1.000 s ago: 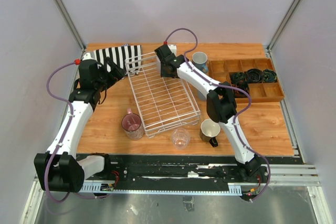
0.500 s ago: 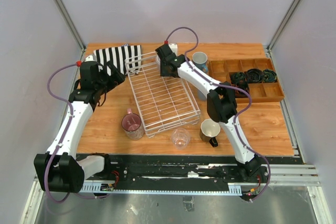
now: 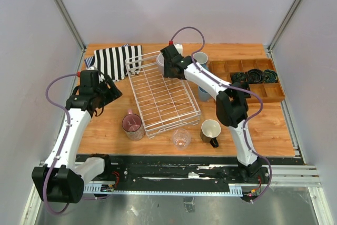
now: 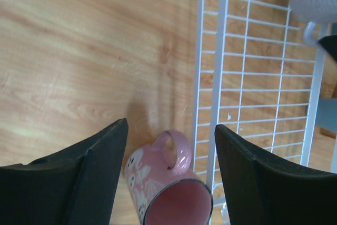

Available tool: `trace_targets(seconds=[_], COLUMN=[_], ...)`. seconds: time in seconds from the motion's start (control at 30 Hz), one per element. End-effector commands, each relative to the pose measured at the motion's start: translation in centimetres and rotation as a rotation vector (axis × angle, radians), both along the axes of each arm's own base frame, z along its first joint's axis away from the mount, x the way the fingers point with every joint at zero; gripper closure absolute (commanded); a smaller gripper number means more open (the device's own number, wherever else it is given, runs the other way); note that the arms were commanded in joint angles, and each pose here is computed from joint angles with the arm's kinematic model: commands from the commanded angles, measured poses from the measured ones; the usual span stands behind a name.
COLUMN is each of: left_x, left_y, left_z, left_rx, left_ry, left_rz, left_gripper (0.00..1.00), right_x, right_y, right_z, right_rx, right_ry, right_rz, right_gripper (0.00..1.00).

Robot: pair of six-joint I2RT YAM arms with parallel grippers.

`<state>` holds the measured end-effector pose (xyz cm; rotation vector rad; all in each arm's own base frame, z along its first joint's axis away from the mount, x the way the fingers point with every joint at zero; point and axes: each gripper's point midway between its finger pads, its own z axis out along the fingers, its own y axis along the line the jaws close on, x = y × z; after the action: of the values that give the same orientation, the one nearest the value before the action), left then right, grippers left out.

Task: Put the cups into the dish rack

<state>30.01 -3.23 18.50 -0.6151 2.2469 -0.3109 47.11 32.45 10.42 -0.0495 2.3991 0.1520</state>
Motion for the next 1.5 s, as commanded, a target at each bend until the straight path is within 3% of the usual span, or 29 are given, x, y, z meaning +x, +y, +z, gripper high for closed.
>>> trace_targets(seconds=[0.0,0.1,0.4,0.57,0.97,1.47], left_x=[-3.5,-5.6,-12.3,-14.0,-14.0,-10.8], left_y=[0.0,-1.1,-2.7,-4.3,-3.7,-3.9], left_z=[-1.7,-2.0,-2.4,-3.5,-5.9,-7.0], left_rx=[-0.032,-0.098,-0.166,-0.198,-0.104,-0.084], left_ry=[0.122,0.165,0.275,0.334,0.391,0.354], left_rz=[0.030,0.022,0.026,0.002,0.014,0.026], left_gripper=[0.33,0.46,0.49,0.54,0.52,0.53], right_x=[-0.7,-1.6,-4.3,-5.7,-8.3,-10.2], right_y=[0.3,0.3,-1.7,-2.7,-4.8,-5.9], right_z=[6.4,7.7,11.3,12.2,13.1,13.1], right_rx=[0.084,0.102,0.150,0.159,0.192,0.206], right_ry=[-0.112,-0.127,-0.180,-0.193,-0.202,-0.193], right_rz=[0.028,0.044,0.055,0.059,0.040,0.051], right_gripper=[0.50,0.48,0.45,0.44,0.42,0.42])
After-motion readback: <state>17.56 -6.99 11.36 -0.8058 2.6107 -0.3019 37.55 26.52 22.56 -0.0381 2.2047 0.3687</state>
